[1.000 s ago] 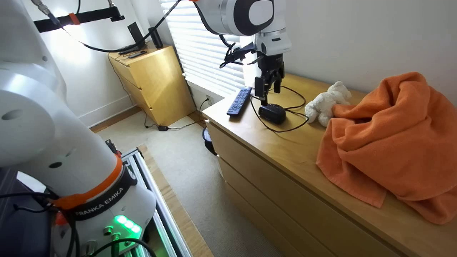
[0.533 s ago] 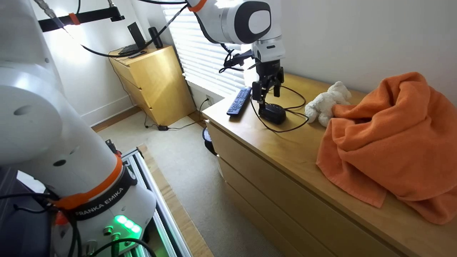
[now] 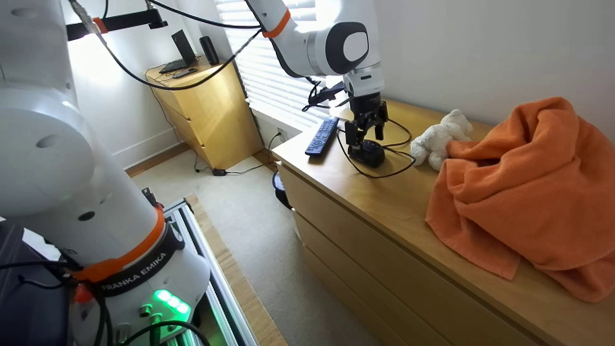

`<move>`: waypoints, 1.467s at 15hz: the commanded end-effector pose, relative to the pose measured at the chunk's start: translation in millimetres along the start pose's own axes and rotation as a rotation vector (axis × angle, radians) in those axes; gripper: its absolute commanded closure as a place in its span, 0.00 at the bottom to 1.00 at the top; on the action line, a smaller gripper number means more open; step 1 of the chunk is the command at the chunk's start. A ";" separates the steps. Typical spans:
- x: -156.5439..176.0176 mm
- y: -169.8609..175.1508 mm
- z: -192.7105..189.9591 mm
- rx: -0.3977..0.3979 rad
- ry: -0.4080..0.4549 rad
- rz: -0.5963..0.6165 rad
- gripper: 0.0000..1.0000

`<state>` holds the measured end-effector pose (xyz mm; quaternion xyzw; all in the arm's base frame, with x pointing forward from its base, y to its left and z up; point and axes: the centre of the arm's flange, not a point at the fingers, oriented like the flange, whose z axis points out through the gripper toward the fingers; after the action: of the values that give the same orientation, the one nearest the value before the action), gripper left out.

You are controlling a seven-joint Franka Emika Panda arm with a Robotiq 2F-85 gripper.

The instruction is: Move the alarm clock backwards

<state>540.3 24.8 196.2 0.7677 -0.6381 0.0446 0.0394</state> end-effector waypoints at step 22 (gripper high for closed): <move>-15.5 -18.0 3.2 0.099 0.065 -0.063 0.43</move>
<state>555.2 35.9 176.9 0.7817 -0.6178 0.0674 0.0523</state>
